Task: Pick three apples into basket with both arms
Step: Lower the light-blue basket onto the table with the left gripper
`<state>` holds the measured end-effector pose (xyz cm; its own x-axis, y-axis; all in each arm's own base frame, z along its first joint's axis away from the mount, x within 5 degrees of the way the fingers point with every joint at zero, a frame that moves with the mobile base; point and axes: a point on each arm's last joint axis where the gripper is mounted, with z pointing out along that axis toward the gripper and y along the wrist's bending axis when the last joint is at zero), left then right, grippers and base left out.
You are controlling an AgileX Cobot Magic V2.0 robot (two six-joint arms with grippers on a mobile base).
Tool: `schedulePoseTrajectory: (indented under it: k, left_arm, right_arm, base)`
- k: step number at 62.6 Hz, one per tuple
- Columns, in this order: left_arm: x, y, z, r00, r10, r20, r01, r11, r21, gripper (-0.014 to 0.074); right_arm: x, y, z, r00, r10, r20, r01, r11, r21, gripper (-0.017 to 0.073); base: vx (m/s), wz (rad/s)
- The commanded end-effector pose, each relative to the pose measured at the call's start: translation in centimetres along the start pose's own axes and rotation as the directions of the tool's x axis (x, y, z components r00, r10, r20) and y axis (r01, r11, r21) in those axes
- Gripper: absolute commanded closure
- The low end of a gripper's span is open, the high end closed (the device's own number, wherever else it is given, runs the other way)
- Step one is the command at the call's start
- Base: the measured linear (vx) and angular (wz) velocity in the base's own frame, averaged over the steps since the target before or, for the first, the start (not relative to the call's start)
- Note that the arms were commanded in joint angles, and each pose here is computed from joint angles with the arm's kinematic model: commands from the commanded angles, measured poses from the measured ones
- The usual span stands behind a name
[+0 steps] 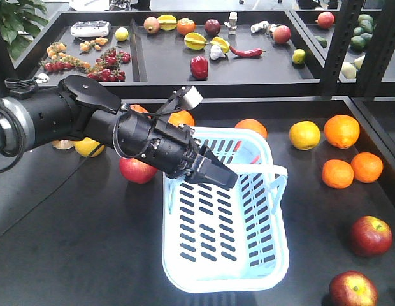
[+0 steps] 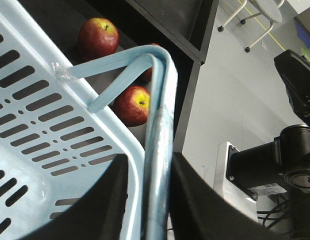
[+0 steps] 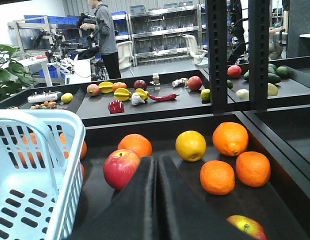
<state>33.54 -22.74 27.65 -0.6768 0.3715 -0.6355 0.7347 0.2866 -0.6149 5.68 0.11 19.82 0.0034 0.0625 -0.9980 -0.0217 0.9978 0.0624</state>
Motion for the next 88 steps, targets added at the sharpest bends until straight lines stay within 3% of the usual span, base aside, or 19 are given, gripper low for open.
schedulePoseTrajectory:
  k: [1,14,25,32,43,77,88]
  left_arm:
    - [-1.9,-2.9,-1.5,0.994,0.037,0.1,-0.043,0.998,0.052,0.0545]
    - [-1.9,-2.9,-1.5,0.996,-0.013,0.093,0.007,0.998,0.064,0.043]
    - [-1.9,-2.9,-1.5,0.995,-0.042,0.092,0.036,0.997,0.066,0.0272]
    - [-1.9,-2.9,-1.5,0.995,-0.043,0.093,0.037,0.997,0.064,0.0161]
    - [-1.9,-2.9,-1.5,0.995,-0.043,0.093,0.037,0.997,0.065,0.007]
    - [-2.3,-3.5,-2.3,0.991,-0.049,0.128,0.038,0.995,0.089,0.0094]
    - [-3.8,-5.6,-4.3,0.985,0.044,0.167,-0.056,0.996,0.07,0.0264]
  right_arm:
    - [-0.3,0.0,-0.1,0.997,-0.01,0.075,0.01,1.0,-0.003,0.0564]
    - [-0.3,0.0,-0.1,0.997,-0.01,0.075,0.01,1.0,-0.003,0.0564]
    - [-0.3,0.0,-0.1,0.997,-0.01,0.075,0.01,1.0,-0.003,0.0564]
    - [-0.3,0.0,-0.1,0.997,-0.01,0.075,0.01,1.0,-0.003,0.0564]
    - [-0.3,0.0,-0.1,0.997,-0.01,0.075,0.01,1.0,-0.003,0.0564]
    - [-0.3,0.0,-0.1,0.997,-0.01,0.075,0.01,1.0,-0.003,0.0564]
    - [-0.3,0.0,-0.1,0.997,-0.01,0.075,0.01,1.0,-0.003,0.0564]
  base:
    - [0.0,0.0]
    - [0.0,0.0]
    - [0.0,0.0]
    - [0.0,0.0]
    - [0.0,0.0]
    - [0.0,0.0]
    - [0.0,0.0]
